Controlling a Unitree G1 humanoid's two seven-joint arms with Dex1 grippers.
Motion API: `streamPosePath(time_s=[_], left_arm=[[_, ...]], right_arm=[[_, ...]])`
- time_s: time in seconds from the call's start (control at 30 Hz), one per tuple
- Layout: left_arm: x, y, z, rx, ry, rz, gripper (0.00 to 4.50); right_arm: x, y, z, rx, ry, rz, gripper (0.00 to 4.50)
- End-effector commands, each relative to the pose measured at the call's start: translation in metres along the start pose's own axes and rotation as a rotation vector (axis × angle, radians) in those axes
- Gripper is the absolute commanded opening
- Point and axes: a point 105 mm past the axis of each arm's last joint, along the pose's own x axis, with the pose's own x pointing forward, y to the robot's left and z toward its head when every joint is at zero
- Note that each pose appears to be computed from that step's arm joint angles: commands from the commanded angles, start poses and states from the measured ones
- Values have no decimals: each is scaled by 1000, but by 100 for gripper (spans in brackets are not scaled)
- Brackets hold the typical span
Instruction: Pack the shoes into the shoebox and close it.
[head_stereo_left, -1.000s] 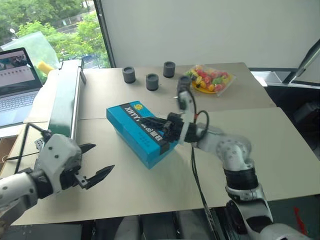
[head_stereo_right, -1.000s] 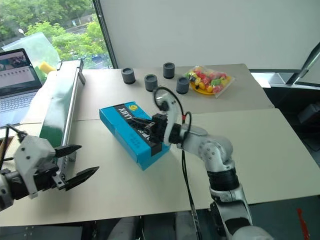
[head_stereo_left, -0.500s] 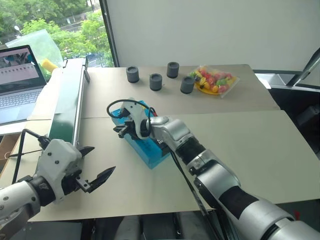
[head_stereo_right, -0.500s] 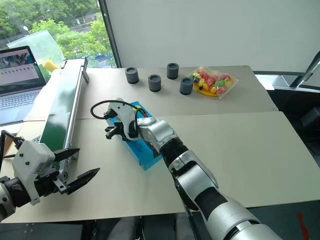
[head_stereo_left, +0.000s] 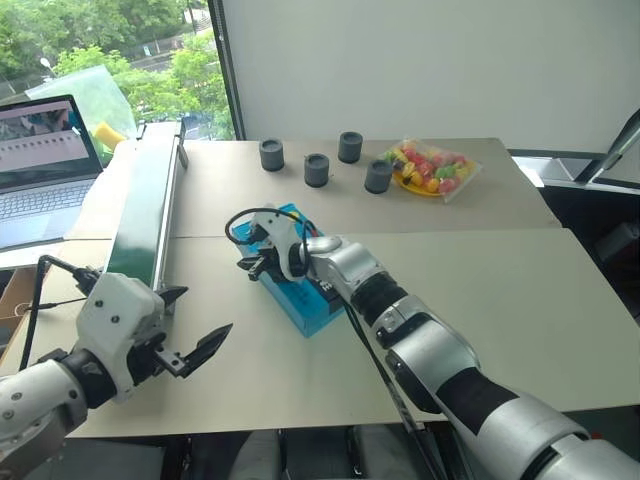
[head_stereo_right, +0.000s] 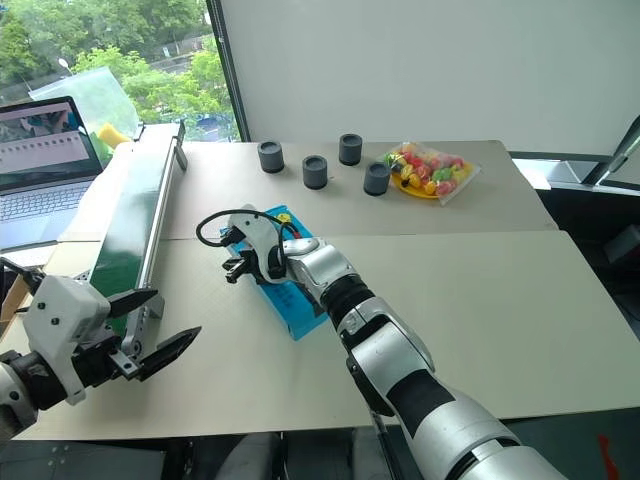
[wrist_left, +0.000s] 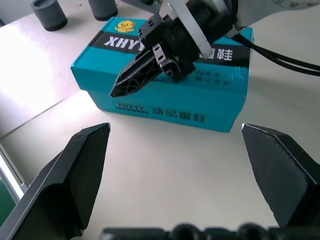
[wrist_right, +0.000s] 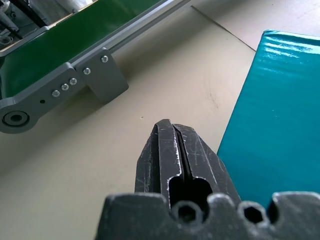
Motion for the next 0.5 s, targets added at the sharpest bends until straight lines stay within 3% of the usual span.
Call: streamPosePath(time_s=[0.03, 0.13, 0.27, 0.37, 0.5], left_arm=[[5, 12, 12, -22, -96, 102, 450], [10, 20, 20, -79, -166, 171, 450], [19, 27, 23, -166, -230, 252, 450], [24, 33, 24, -242, -268, 307, 450], [29, 37, 20, -279, -272, 357, 450]], right_arm=[[-2, 6, 20, 160, -105, 24, 5], [-42, -7, 77, 270, -295, 45, 5], [-100, -26, 114, 386, -465, 16, 5], [-132, -47, 115, 426, -526, -86, 5], [-173, -97, 81, 345, -503, -441, 5]])
